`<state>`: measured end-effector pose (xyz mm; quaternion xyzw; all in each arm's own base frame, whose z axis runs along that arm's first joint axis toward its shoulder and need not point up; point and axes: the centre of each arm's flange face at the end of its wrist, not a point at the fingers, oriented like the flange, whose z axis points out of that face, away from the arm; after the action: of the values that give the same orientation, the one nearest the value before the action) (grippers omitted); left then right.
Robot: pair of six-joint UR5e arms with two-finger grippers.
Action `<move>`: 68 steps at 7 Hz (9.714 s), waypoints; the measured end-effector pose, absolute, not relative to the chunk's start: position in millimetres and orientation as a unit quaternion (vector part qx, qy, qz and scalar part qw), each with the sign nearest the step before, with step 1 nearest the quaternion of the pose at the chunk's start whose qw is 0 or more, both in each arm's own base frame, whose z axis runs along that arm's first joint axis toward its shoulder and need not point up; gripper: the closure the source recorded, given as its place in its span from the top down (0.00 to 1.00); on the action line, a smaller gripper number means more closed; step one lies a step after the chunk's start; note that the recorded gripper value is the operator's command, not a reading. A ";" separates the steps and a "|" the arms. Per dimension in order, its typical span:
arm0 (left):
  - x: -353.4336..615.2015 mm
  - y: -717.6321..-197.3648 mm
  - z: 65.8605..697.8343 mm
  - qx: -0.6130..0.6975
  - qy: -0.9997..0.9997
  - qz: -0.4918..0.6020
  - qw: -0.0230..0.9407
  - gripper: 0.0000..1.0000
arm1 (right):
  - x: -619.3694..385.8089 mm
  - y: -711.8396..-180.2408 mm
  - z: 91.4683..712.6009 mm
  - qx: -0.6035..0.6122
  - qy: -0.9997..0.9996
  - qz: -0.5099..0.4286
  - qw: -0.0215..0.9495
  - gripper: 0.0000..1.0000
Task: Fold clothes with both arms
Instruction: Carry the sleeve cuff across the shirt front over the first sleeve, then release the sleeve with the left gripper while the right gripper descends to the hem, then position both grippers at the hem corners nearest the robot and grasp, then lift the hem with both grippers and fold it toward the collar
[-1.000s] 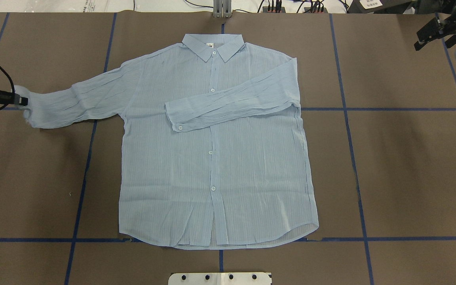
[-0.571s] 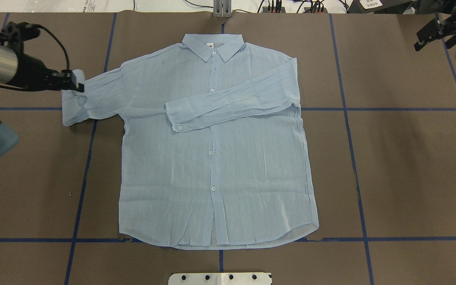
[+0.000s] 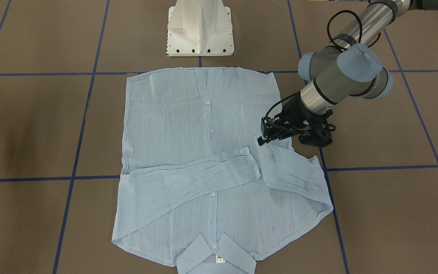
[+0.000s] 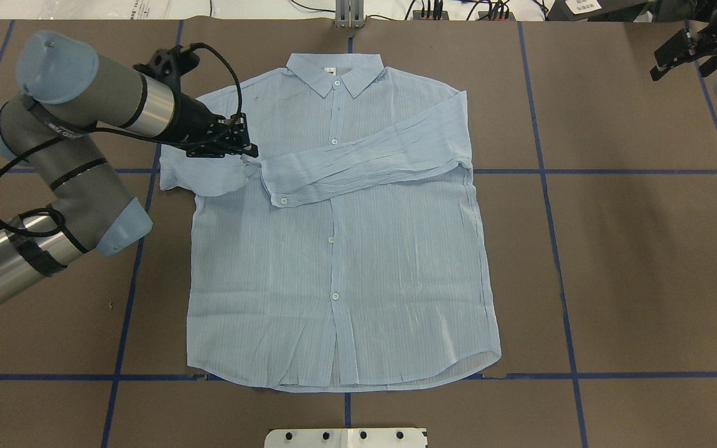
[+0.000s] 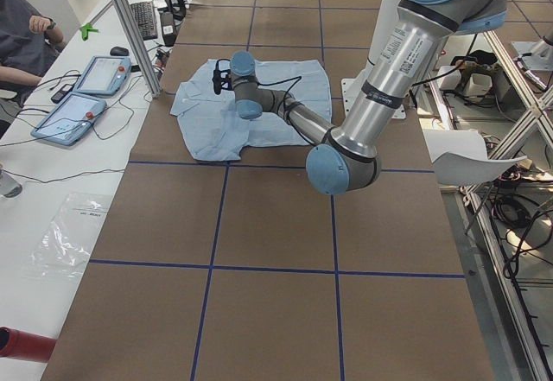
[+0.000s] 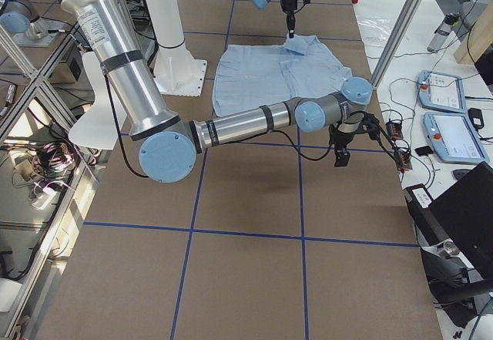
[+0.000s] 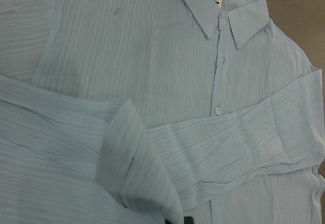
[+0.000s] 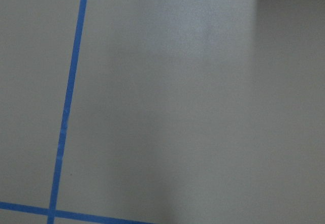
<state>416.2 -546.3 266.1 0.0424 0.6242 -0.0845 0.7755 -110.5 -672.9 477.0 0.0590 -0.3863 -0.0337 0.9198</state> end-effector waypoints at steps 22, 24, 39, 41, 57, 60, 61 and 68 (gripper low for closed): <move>448.3 -389.4 275.0 0.038 0.539 0.009 0.841 1.00 | -287.7 -416.8 354.5 0.020 -0.410 0.070 0.909 1.00; 409.1 -356.8 306.3 0.050 0.522 -0.002 0.852 1.00 | -329.9 -347.3 354.0 0.024 -0.418 0.089 0.904 1.00; 469.5 -242.0 372.5 0.012 0.439 -0.048 0.897 0.00 | -365.6 -278.2 381.5 0.028 -0.420 0.086 0.903 1.00; 470.3 -241.9 368.0 0.010 0.444 -0.055 0.894 0.00 | -375.8 -268.3 380.8 0.029 -0.419 0.096 0.902 0.91; 450.5 -234.9 327.4 0.018 0.481 -0.060 0.875 0.00 | -466.3 -205.5 393.4 0.103 -0.401 0.100 0.905 0.00; 450.2 -234.5 327.3 0.017 0.481 -0.059 0.875 0.00 | -463.3 -206.7 386.5 0.105 -0.406 0.100 0.902 0.00; 450.4 -234.2 327.1 0.017 0.481 -0.059 0.875 0.00 | -458.6 -208.0 379.7 0.101 -0.411 0.100 0.900 0.00; 381.4 -167.8 225.9 -0.108 0.549 0.050 0.827 0.00 | -291.4 -143.4 223.2 -0.095 -0.424 0.010 0.901 0.00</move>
<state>381.4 -167.8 225.9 -0.1081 0.5491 0.0502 0.8272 -291.4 -143.4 223.2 -0.0951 -0.4240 0.0097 0.9006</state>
